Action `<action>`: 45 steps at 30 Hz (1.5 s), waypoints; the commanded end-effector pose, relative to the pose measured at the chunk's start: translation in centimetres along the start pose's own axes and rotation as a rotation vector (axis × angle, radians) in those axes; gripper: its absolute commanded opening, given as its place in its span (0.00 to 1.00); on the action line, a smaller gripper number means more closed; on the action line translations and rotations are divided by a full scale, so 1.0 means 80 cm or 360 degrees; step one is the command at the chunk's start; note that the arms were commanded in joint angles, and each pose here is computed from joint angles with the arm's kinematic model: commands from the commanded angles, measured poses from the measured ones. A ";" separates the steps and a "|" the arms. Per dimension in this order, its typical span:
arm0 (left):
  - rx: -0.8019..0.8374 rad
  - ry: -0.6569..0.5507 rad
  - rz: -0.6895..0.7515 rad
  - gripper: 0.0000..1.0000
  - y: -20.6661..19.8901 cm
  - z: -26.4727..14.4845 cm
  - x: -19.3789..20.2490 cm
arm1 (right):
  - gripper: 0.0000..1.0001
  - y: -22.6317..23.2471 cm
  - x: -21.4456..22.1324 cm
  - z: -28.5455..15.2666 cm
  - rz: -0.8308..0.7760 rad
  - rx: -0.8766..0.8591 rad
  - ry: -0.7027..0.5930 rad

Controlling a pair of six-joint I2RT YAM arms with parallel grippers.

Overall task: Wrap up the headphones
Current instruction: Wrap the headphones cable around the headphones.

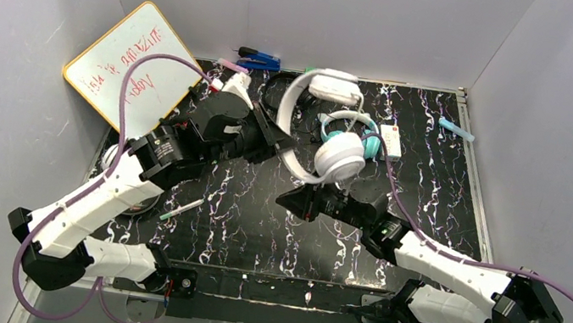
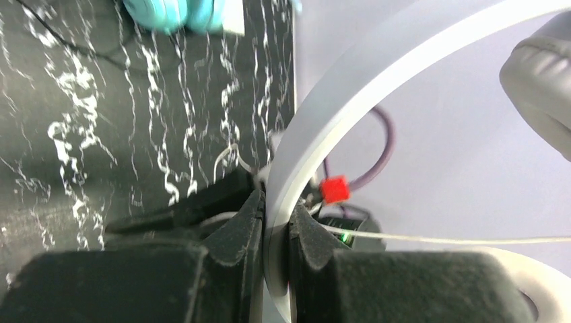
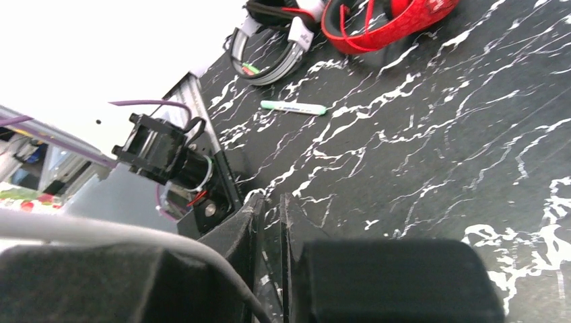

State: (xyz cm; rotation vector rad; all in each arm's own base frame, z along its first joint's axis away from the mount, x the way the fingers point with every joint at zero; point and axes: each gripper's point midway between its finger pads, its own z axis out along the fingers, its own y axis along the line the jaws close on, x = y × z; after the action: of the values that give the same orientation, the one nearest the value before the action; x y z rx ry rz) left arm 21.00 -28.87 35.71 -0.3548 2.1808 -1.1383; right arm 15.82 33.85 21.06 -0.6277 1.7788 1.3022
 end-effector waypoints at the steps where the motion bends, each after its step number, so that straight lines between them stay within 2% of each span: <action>1: -0.0068 -0.0523 -0.0166 0.00 -0.021 -0.019 -0.090 | 0.23 0.032 0.002 -0.001 0.0085 -0.0145 0.0003; 4: -0.0243 -0.0816 -0.0169 0.00 0.000 -0.022 -0.131 | 0.22 0.043 0.017 -0.002 0.0110 -0.0149 0.0037; 9: -0.0493 -0.1230 -0.0063 0.00 0.028 -0.042 -0.184 | 0.14 0.055 0.046 0.003 0.0138 -0.0097 0.0150; 14: -0.0790 -0.1466 0.0239 0.00 0.052 -0.061 -0.214 | 0.07 0.072 0.052 0.003 0.0142 -0.0055 0.0204; 17: -0.1045 -0.1492 0.0532 0.00 0.070 -0.060 -0.220 | 0.07 0.077 0.045 0.002 0.0135 -0.0023 0.0234; 21: -0.1322 -0.1337 0.0957 0.00 0.099 -0.038 -0.211 | 0.05 0.079 0.029 0.000 0.0106 0.0057 0.0275; 25: -0.1474 -0.1129 0.1267 0.00 0.129 -0.021 -0.194 | 0.01 0.081 -0.001 -0.001 0.0080 0.0138 0.0219; 31: -0.1368 -0.0623 0.1689 0.00 0.169 0.016 -0.148 | 0.02 0.073 -0.033 -0.017 -0.0036 0.0321 0.0235; 34: -0.1222 -0.0410 0.1821 0.00 0.185 0.022 -0.120 | 0.03 0.062 -0.048 -0.027 -0.0110 0.0442 0.0232; 38: -0.1074 -0.0217 0.1868 0.00 0.201 0.020 -0.090 | 0.04 0.049 -0.055 -0.039 -0.0176 0.0539 0.0229; 41: -0.0969 0.0047 0.1904 0.00 0.217 0.021 -0.055 | 0.05 0.037 -0.059 -0.048 -0.0227 0.0624 0.0209; 45: -0.0921 0.0287 0.1914 0.00 0.233 0.011 -0.027 | 0.13 0.012 -0.063 -0.065 -0.0302 0.0788 0.0183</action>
State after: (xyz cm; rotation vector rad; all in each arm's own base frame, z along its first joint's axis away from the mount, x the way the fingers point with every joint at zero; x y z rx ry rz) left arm 27.09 -17.48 22.65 0.6196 2.1105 0.2185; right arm 14.23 31.34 24.08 -0.6479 2.0612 0.7980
